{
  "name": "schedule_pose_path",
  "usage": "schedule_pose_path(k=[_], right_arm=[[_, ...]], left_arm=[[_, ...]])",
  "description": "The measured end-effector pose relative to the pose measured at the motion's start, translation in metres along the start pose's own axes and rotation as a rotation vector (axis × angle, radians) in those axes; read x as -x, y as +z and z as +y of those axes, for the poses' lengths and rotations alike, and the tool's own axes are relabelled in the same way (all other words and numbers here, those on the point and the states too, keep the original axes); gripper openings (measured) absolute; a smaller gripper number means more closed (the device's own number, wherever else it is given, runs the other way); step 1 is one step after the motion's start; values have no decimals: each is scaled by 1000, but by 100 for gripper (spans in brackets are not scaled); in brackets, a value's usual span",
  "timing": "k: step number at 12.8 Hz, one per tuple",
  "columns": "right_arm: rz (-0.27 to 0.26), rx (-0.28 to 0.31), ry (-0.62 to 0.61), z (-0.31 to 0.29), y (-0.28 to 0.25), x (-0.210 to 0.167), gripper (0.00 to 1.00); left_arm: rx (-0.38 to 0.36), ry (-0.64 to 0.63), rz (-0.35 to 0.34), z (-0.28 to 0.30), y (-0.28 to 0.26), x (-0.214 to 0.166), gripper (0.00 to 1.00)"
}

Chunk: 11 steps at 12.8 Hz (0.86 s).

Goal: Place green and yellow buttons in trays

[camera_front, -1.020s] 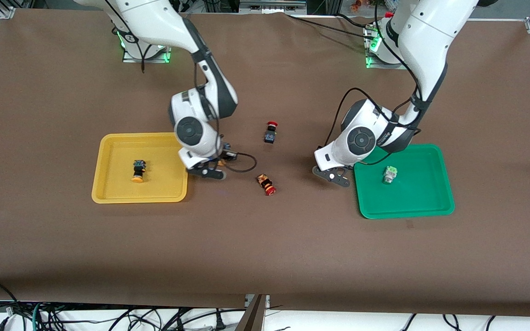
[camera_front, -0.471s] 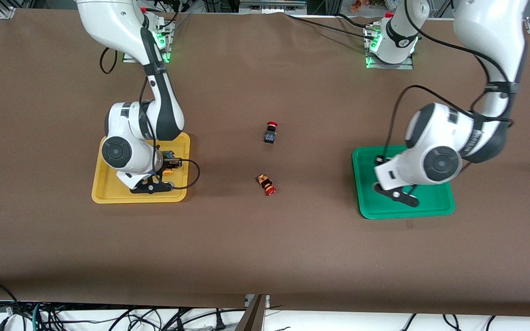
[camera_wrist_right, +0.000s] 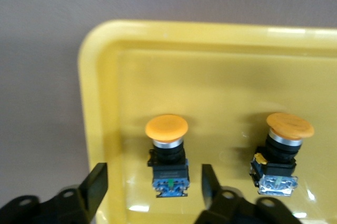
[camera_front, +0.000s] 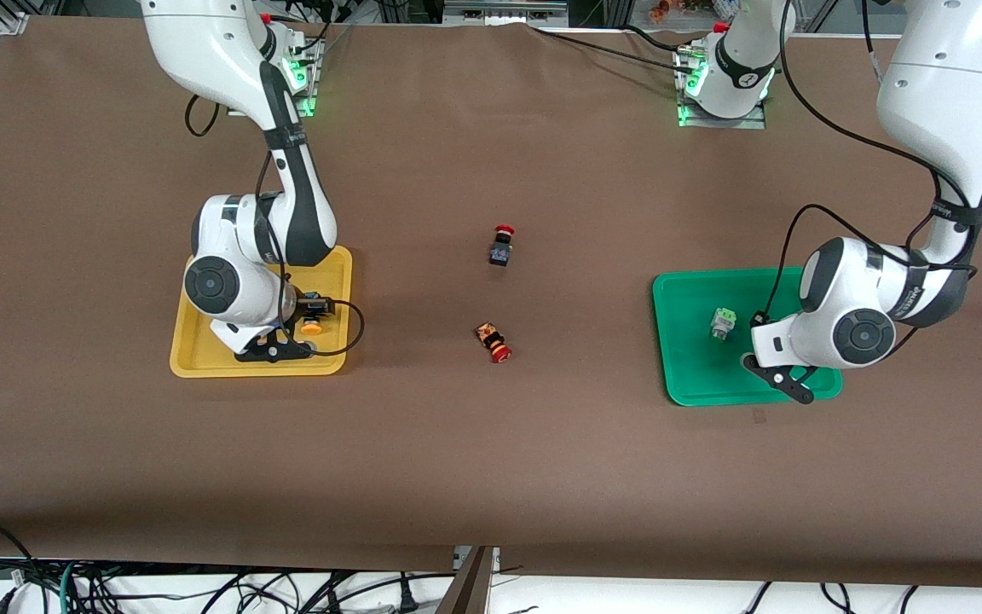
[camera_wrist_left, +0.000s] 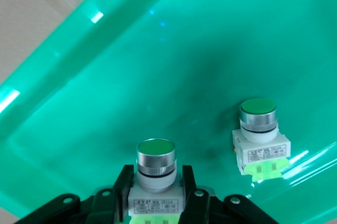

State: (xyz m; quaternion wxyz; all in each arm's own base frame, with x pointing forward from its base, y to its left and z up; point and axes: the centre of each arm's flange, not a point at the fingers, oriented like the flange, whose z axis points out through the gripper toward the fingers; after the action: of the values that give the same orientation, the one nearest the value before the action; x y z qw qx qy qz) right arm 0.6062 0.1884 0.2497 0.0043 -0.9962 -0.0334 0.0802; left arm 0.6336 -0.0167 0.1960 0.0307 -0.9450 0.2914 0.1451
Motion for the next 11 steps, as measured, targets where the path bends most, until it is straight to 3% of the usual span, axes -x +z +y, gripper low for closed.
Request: schedule_pose_path(k=[1,4,6,8,11], right_arm=[[21,-22,-5,-2,-19,1,98],[47,-90,-11,3,-83,14,100],[65,-99,-29,20,-135,28,100],[62,-92,-61,35,-184,52,100],[98,-60,-95,58,-249,90,100]], left_arm=[[-1,3,3,2,0,-1,44],[-26,1,31,2,-32,0,74],[-76,0,69,12,-102,9,96],[-136,-23,107,44,-202,28,100],[-137,-105,155,87,-331,72,100]])
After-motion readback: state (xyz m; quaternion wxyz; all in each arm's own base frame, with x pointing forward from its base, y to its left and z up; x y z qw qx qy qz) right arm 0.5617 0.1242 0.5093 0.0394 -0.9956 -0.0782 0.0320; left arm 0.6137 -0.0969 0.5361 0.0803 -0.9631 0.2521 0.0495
